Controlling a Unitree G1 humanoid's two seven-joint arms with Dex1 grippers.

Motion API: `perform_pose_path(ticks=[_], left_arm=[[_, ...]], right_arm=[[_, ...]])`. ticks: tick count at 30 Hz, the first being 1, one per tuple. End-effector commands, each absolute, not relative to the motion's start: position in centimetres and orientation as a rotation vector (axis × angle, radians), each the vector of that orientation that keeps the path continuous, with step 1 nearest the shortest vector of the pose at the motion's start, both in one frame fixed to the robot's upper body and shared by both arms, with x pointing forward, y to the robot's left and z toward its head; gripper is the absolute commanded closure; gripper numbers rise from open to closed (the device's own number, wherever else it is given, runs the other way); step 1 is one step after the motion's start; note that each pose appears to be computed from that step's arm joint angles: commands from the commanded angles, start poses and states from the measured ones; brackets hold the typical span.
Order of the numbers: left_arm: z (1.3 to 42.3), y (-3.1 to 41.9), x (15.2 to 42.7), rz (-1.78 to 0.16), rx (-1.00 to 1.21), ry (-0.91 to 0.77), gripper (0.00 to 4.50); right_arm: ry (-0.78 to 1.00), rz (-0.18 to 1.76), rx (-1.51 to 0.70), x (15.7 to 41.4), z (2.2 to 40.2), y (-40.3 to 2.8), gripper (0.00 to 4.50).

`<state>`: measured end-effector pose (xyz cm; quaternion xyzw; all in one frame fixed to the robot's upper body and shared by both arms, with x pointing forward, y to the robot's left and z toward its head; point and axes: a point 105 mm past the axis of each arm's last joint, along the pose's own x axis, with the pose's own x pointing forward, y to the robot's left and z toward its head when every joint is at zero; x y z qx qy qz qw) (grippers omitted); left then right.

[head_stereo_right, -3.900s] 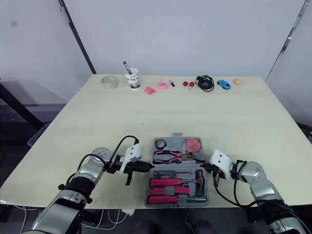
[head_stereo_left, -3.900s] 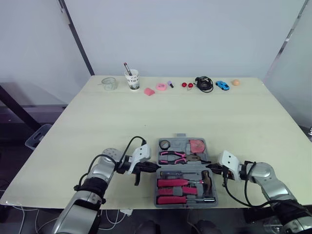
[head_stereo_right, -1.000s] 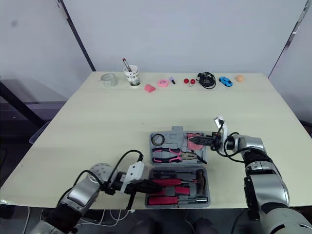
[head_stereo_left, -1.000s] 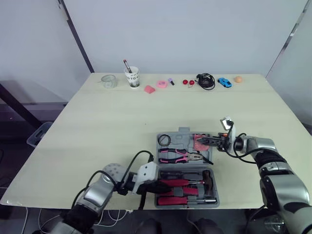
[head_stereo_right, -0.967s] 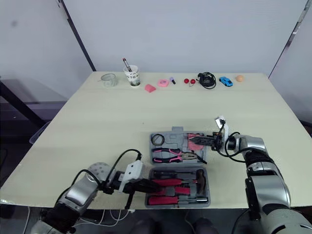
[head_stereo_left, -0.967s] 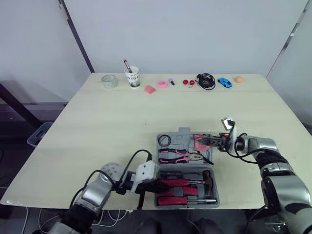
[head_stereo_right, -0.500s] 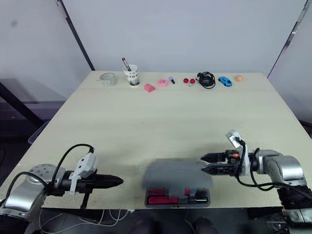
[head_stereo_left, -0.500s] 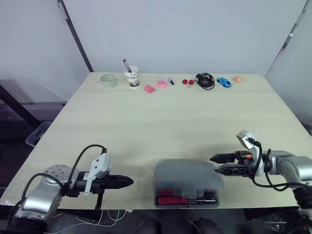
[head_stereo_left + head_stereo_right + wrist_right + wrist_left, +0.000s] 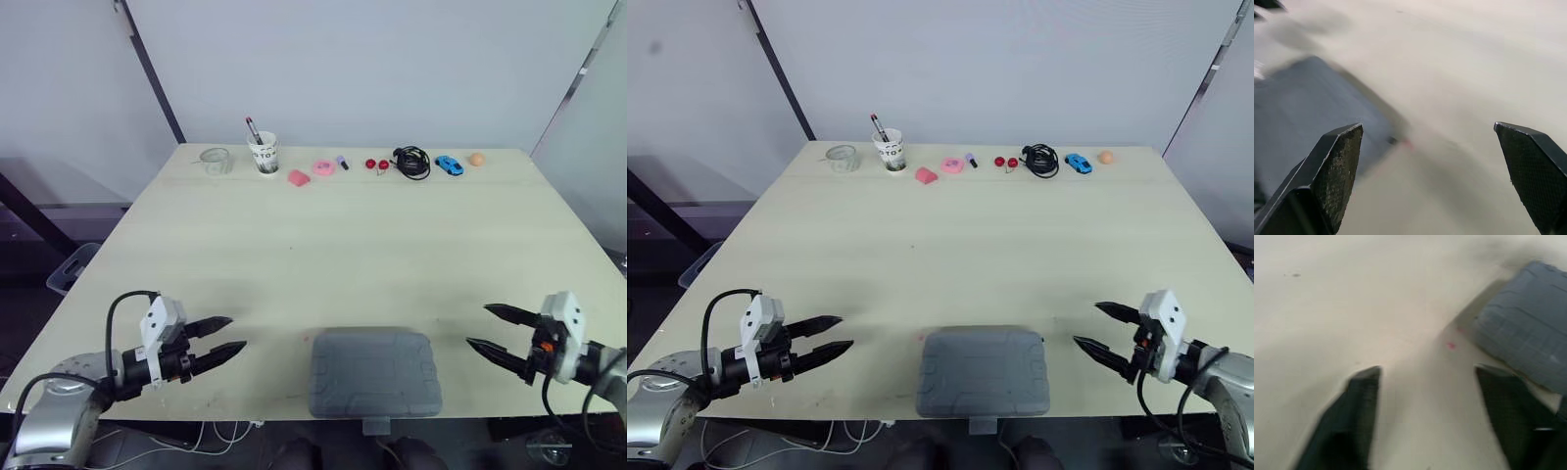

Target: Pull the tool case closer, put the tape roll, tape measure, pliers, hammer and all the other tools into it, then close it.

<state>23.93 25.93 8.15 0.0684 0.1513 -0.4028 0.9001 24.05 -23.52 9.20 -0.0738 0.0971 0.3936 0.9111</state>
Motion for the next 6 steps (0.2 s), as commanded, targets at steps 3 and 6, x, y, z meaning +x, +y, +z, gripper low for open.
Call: perform_pose_path(ticks=[3,6], left_arm=[[8.3,26.5,23.2,-0.747,0.198,0.310,0.07],[7.8,26.5,22.7,-0.738,0.211,0.331,0.07]], right_arm=[[0.153,0.661,-0.202,23.2,9.1,-27.2,0.00],[0.171,0.641,-0.197,22.7,8.4,-27.9,0.00]])
